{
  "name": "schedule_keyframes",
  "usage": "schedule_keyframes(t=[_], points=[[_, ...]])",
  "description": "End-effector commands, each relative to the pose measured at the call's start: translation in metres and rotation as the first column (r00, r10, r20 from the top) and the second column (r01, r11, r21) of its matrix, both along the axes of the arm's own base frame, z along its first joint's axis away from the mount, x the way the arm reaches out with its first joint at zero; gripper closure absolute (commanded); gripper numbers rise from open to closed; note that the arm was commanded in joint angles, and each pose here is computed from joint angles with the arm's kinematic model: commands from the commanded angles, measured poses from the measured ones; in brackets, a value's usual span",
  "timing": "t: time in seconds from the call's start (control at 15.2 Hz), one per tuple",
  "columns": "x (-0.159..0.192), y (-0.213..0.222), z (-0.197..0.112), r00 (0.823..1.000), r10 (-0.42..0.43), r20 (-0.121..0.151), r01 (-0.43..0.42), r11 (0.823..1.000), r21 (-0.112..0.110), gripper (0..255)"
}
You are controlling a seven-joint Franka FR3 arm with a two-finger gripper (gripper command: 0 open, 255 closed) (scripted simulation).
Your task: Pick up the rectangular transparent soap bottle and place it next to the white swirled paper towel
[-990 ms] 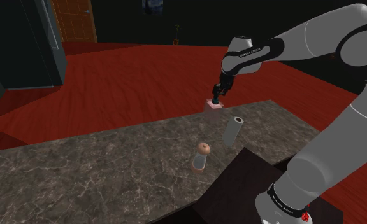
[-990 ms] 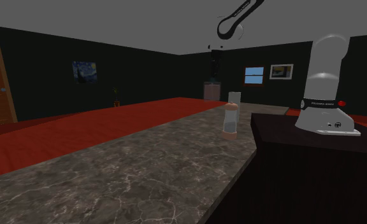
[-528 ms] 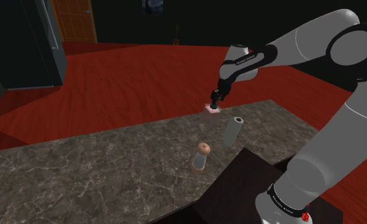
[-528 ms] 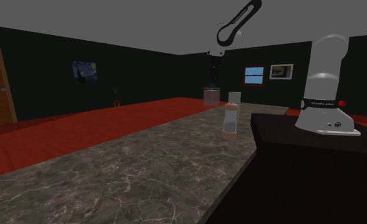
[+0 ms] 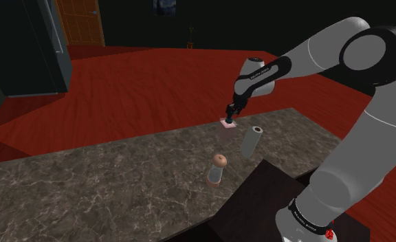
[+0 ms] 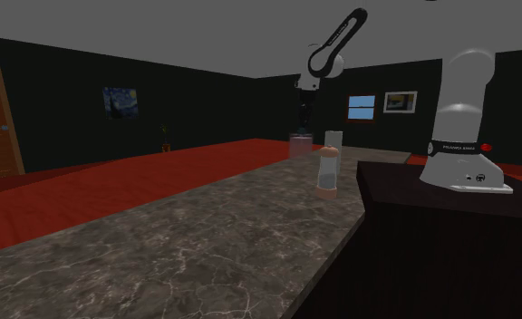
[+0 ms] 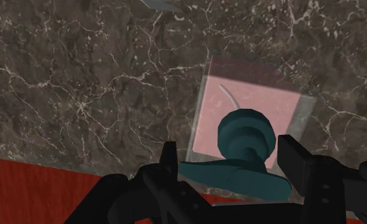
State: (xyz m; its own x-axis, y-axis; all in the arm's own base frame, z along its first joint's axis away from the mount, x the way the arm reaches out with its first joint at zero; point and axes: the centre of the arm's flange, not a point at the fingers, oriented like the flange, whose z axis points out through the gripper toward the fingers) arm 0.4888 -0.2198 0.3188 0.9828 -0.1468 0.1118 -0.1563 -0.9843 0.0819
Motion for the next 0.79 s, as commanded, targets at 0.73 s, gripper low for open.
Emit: schedule_keyframes(t=[0.73], points=[[0.0,0.001,-0.061,1.0,0.0,0.001,0.0,1.0,0.0,255]])
